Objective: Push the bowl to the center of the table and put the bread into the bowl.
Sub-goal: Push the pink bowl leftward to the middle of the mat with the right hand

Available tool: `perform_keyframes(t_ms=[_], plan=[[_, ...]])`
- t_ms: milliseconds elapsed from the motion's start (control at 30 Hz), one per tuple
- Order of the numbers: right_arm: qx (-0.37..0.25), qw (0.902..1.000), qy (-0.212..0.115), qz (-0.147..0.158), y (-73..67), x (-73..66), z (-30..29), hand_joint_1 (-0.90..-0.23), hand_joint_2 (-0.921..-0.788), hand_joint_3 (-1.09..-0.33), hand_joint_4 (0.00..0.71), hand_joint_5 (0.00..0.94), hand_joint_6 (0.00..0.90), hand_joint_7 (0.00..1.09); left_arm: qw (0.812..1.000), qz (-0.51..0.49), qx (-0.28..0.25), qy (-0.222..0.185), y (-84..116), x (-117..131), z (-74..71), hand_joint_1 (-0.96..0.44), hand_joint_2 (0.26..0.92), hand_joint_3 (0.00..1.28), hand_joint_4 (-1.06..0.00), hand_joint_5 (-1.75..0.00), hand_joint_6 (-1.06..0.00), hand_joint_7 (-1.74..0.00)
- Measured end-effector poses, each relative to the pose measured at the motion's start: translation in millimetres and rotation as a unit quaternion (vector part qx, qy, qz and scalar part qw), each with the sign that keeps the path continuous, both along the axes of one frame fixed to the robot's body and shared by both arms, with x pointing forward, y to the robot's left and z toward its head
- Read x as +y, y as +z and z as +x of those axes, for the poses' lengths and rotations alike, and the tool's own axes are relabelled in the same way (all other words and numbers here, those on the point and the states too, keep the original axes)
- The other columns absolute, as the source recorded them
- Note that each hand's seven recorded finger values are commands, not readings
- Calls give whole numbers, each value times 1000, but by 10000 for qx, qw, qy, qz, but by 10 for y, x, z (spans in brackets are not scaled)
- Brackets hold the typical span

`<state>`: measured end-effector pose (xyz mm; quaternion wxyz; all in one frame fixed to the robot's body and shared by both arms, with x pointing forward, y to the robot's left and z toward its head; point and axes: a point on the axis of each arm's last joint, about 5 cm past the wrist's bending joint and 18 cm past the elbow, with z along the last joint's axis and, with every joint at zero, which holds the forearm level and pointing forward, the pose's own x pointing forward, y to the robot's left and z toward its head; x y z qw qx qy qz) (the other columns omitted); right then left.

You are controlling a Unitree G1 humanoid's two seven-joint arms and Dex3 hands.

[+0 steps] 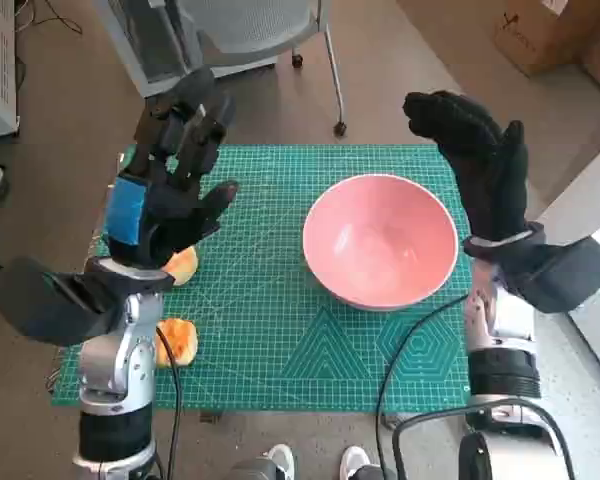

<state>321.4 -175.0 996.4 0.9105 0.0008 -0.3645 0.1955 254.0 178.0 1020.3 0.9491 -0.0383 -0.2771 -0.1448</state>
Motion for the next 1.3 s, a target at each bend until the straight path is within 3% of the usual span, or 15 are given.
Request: perform_keyframes(t_ms=[1300], plan=[[43, 10000, -6, 60, -24, -5, -11, -593, -921, -602, 208, 0, 321, 2, 10000, 43, 47, -28, -25, -12, -9, -488, 851, 307, -102, -203, 1, -580]])
